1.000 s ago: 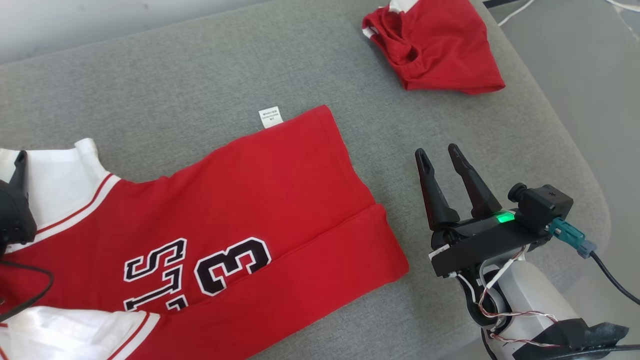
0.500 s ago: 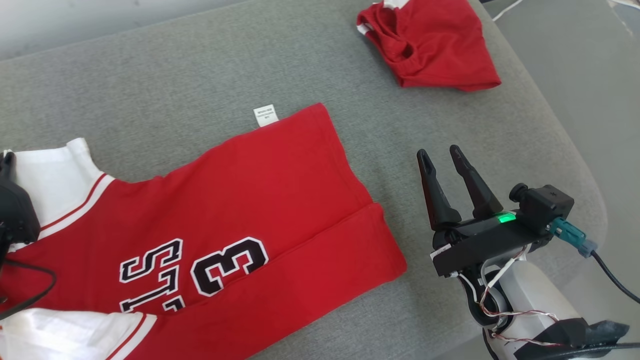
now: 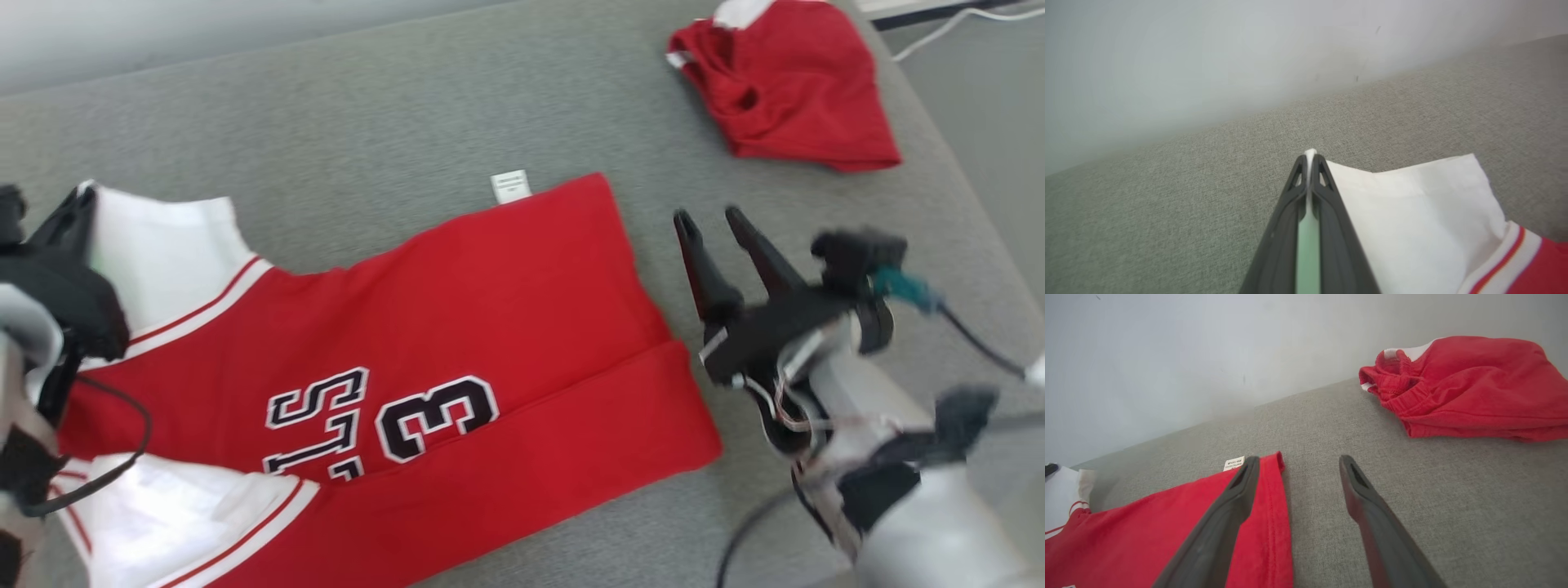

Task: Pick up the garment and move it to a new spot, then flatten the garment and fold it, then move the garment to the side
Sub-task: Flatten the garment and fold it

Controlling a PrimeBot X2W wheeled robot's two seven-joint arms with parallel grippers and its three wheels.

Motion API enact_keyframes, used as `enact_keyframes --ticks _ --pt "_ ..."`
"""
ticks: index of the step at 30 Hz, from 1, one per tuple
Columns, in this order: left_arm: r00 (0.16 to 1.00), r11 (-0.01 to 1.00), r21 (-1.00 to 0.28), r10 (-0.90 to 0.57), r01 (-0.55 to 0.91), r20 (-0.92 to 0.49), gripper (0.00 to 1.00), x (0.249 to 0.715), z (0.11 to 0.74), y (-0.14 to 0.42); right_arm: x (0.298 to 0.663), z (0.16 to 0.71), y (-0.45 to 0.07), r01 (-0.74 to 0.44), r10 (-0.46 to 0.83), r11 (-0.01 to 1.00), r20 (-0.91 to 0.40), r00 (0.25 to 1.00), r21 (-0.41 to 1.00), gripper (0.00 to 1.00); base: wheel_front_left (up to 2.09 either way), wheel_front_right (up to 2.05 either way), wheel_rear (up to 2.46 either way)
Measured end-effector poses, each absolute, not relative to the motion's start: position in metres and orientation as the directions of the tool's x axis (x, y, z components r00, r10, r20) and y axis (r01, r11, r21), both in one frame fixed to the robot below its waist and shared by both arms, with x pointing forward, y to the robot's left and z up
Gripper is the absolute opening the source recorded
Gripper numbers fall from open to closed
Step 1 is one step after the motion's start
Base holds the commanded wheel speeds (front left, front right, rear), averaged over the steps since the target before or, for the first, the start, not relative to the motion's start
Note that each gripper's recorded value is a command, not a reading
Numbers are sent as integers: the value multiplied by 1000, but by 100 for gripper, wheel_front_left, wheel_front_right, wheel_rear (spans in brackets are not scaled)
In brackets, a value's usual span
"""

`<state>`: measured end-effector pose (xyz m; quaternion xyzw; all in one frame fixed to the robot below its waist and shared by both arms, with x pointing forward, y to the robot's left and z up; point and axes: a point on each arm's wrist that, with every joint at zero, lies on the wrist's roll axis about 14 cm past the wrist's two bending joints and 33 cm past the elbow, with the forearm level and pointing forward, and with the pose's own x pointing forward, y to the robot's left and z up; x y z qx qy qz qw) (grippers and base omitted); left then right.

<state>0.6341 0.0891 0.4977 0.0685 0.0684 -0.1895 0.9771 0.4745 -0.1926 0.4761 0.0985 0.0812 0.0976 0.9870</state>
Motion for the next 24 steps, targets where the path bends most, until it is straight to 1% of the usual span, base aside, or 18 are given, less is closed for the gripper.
enact_keyframes --ticks 1,2,4,12,19,24 --pt "919 919 108 -361 380 -160 0 634 498 89 475 476 -193 -177 209 962 -141 968 210 100 0 0 0" --pt "919 917 110 -367 384 -148 0 633 501 90 486 475 -188 -192 224 962 -158 962 194 100 0 0 0" --pt "919 917 111 -368 384 -141 0 632 502 90 492 473 -187 -190 225 961 -169 960 201 100 0 0 0" --pt "919 915 109 -375 388 -123 0 629 502 94 524 452 -174 -181 240 959 -291 926 216 100 0 0 0" --pt "916 912 104 -384 396 -115 0 628 500 92 540 435 -174 -154 222 967 -374 901 203 100 0 0 0" --pt "913 910 100 -392 403 -112 0 629 496 90 551 429 -173 -144 214 969 -391 895 201 100 0 0 0"
